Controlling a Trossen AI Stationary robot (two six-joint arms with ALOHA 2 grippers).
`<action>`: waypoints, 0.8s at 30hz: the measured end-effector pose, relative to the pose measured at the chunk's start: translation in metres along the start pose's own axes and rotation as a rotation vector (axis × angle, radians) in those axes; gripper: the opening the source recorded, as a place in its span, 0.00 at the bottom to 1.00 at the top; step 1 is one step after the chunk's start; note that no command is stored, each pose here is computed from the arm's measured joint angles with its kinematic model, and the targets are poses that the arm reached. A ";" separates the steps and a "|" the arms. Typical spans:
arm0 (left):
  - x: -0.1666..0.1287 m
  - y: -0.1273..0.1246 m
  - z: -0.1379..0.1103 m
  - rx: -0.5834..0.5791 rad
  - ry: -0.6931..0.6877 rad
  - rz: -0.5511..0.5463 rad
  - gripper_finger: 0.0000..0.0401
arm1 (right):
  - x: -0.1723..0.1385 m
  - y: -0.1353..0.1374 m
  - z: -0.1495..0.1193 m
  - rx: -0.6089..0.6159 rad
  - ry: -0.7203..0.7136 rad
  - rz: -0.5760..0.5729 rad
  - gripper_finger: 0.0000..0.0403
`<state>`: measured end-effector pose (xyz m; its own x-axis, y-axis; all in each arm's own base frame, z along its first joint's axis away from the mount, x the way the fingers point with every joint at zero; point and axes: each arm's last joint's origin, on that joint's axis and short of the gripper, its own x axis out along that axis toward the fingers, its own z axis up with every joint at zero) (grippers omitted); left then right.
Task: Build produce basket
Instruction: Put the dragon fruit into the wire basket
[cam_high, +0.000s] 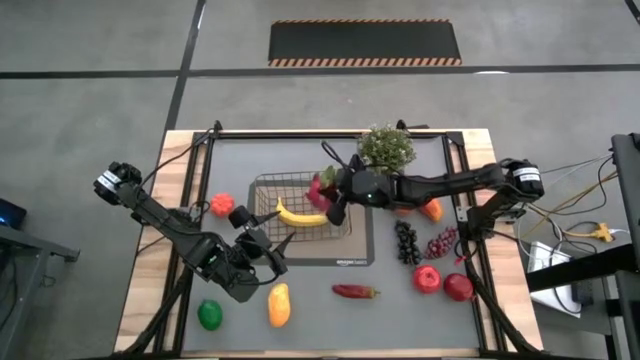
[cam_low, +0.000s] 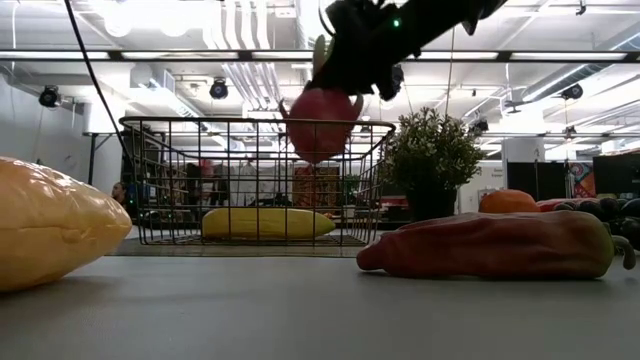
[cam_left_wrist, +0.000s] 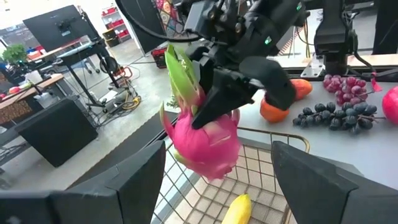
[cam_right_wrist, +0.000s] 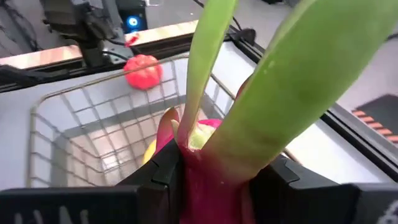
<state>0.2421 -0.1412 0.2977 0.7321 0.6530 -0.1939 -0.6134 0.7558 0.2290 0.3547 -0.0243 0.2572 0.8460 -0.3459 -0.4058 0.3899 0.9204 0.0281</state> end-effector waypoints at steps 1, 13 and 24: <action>0.000 0.000 0.000 0.000 -0.001 0.003 0.68 | 0.001 -0.002 -0.001 0.007 0.005 -0.007 0.29; 0.000 0.000 0.000 0.001 -0.005 0.010 0.68 | 0.003 -0.008 -0.012 -0.033 0.031 -0.027 0.30; 0.000 0.000 -0.001 0.003 -0.004 0.010 0.68 | 0.004 -0.011 -0.020 -0.040 0.050 -0.076 0.56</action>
<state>0.2419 -0.1410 0.2971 0.7273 0.6602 -0.1873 -0.6199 0.7491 0.2333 0.3460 -0.0317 0.2367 0.7945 -0.4068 -0.4509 0.4370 0.8985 -0.0406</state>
